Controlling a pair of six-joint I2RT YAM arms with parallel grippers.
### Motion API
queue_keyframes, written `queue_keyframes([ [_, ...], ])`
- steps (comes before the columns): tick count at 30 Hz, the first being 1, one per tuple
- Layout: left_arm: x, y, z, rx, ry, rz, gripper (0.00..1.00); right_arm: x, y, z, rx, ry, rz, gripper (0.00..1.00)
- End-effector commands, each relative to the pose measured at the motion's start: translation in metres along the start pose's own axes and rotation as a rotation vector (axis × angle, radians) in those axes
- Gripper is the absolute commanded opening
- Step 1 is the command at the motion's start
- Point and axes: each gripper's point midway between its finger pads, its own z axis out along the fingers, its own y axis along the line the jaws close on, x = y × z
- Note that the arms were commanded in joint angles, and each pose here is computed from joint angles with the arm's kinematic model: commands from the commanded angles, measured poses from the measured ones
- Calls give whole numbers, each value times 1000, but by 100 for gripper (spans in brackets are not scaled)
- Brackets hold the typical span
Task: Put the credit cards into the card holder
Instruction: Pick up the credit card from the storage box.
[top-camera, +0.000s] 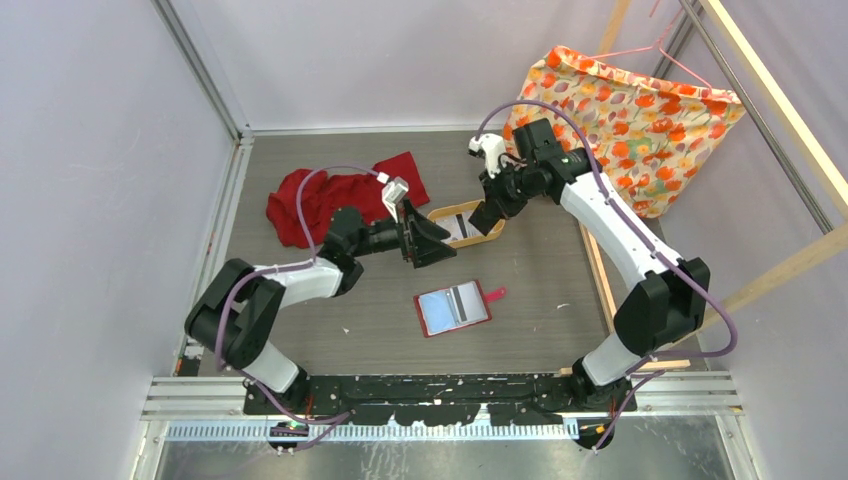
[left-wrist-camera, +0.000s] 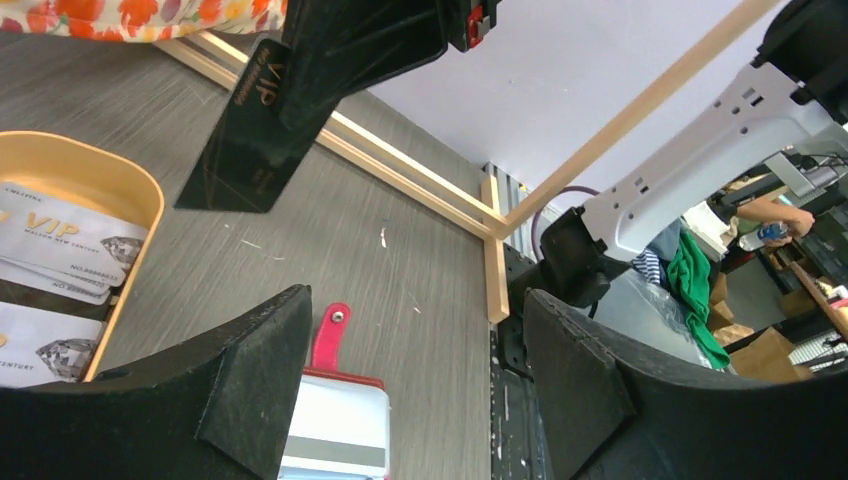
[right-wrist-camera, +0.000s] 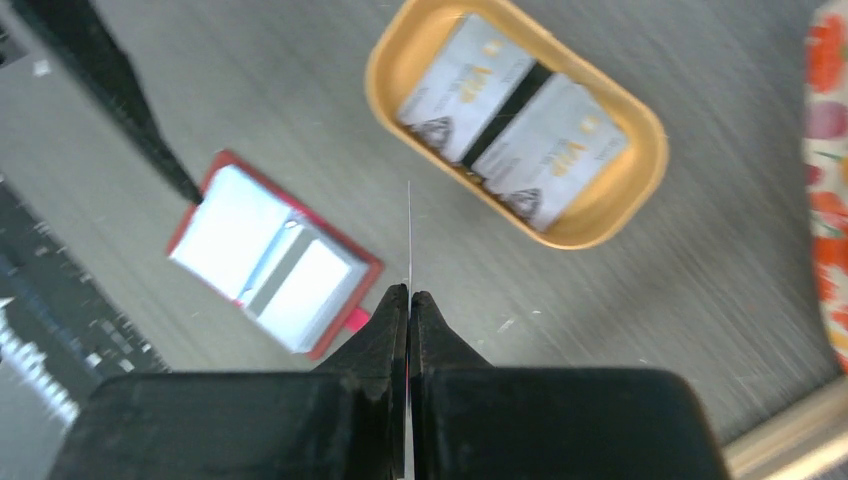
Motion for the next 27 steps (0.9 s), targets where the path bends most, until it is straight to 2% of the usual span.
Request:
queue_keyframes([
  [1,-11,-25,-13,17,5,145,79,0,58,-19,-291,-73,-55,1],
  [5,-6,-35,-17,25,50,127,79,3,87,-29,-445,-104,-72,1],
  [12,10,-44,-27,-11,104,10,77,12,112,-39,-554,-106,-113,1],
  [17,26,-45,-25,-47,204,-72,75,19,126,-32,-625,-61,-119,2],
  [27,45,-48,-25,-35,219,-42,61,23,135,-28,-685,-34,-102,2],
])
